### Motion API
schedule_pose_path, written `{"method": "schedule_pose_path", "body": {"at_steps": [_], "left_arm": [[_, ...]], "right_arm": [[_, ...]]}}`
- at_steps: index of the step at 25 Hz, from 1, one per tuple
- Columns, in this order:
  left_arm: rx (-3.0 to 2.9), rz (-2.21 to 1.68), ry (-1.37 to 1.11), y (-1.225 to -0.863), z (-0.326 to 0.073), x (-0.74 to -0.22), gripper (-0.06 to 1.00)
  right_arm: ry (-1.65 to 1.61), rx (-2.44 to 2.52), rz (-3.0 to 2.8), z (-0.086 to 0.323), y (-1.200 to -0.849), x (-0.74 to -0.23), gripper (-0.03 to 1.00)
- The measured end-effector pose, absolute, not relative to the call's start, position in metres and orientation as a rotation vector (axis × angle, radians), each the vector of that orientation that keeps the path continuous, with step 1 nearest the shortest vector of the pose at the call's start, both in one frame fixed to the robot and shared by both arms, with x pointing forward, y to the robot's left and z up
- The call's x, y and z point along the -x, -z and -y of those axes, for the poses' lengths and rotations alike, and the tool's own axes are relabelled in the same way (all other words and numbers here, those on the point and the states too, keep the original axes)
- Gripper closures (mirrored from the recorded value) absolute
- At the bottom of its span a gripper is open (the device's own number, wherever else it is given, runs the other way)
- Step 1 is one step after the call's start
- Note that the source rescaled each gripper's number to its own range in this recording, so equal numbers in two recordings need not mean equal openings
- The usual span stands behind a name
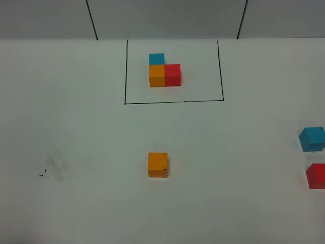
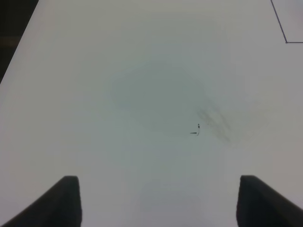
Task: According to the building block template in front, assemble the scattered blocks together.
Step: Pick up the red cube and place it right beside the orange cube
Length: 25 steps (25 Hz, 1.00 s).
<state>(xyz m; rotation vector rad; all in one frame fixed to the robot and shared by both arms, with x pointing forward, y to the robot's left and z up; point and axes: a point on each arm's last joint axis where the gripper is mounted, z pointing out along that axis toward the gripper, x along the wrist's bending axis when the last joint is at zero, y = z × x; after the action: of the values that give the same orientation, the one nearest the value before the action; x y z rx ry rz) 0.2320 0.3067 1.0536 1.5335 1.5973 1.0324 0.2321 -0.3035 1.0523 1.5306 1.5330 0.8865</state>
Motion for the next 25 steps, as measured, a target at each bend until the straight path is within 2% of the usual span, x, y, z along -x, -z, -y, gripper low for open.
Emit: {"method": "schedule_pose_path", "body": {"at_steps": [11,16,21,25], "left_arm": [[-1.533,-1.597,-1.032,-1.054,-0.307,-0.232,0.26],[-1.533,-1.597,-1.032,-1.054,-0.307,-0.232,0.26],[-1.533,-1.597,-1.032,-1.054,-0.307,-0.232,0.26],[-1.533,-1.597,-1.032,-1.054,-0.307,-0.232,0.26]], "right_arm": [[-0.912,-1.547,-1.553,0.301,-1.052,-0.234,0.97],[-0.877,-1.677,-1.647,0.297,-1.061,-0.262,0.96],[-0.742,-1.835,-1.790,0.295,-1.075,-0.315,0.87],[-0.595,-1.953,-1.898,0.295,-1.074,-0.358,0.71]]}}
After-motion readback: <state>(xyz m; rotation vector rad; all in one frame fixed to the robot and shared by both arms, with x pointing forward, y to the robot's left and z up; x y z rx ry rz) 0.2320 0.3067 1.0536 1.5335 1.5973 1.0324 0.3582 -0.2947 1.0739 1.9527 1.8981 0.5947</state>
